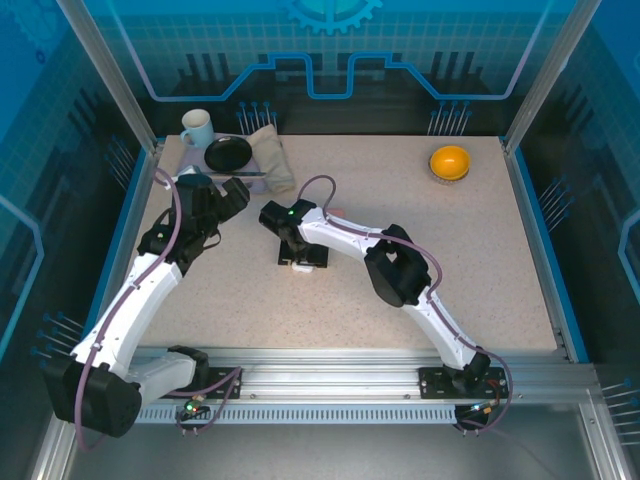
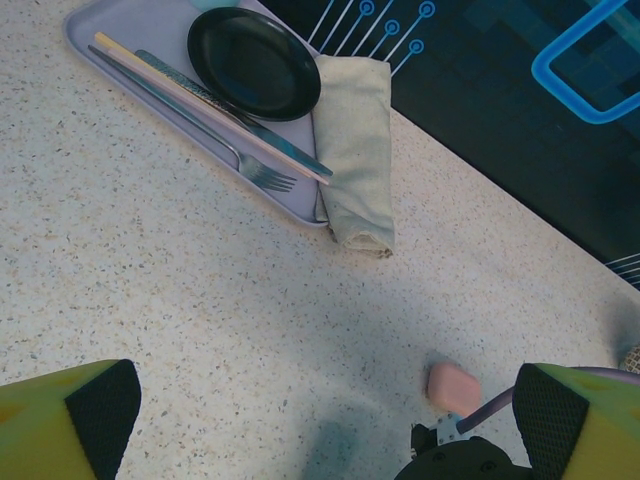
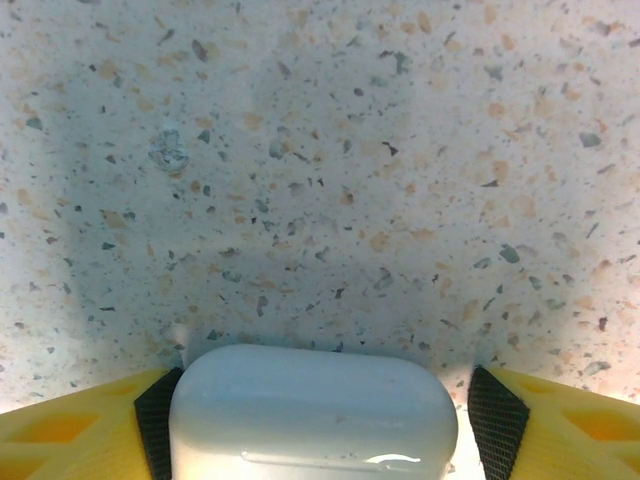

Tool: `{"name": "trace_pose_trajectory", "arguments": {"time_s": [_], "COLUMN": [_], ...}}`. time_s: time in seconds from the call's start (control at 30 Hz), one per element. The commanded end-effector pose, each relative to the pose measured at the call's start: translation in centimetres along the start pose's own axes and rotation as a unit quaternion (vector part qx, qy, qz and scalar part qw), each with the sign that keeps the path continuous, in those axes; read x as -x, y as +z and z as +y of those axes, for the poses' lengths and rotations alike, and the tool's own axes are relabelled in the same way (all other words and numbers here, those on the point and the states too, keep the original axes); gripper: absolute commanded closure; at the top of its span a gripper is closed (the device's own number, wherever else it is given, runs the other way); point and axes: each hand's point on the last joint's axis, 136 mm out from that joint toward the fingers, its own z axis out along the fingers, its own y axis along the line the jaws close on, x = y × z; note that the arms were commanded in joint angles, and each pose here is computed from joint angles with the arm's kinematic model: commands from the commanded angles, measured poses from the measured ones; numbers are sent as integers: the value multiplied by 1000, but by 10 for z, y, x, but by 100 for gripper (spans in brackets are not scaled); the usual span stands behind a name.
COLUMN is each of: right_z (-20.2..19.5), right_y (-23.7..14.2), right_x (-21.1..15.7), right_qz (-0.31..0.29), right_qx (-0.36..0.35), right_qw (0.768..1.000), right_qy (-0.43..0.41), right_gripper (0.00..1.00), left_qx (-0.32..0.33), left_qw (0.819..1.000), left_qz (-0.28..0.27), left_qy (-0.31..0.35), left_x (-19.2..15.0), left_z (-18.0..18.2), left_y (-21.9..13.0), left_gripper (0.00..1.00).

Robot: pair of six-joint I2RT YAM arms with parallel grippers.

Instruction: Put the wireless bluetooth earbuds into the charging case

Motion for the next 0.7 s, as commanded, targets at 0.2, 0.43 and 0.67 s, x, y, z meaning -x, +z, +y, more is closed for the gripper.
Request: {"name": "trace_pose_trajectory", "arguments": {"time_s": [0.2,0.43,0.67], "right_z": [-14,-18,-52], "right_y": [9,4,-19], "right_x": [-20,-17,-14], "right_qz": [23,12,-22], "right_qx": [-42,-40,-26], "right_qw": [998,999,998], "right_qy": [36,30,49], "right_gripper": [27,37,46], "left_qx": [2,0,-36], "left_qw": [1000,1000,998], "left_qz": [3,9,49], "left_qy": [-14,-12,4], "left_x": [-3,-7,-25], "left_z": [6,6,-3], "left_y": [1,3,6], "left_gripper": [1,1,1]}}
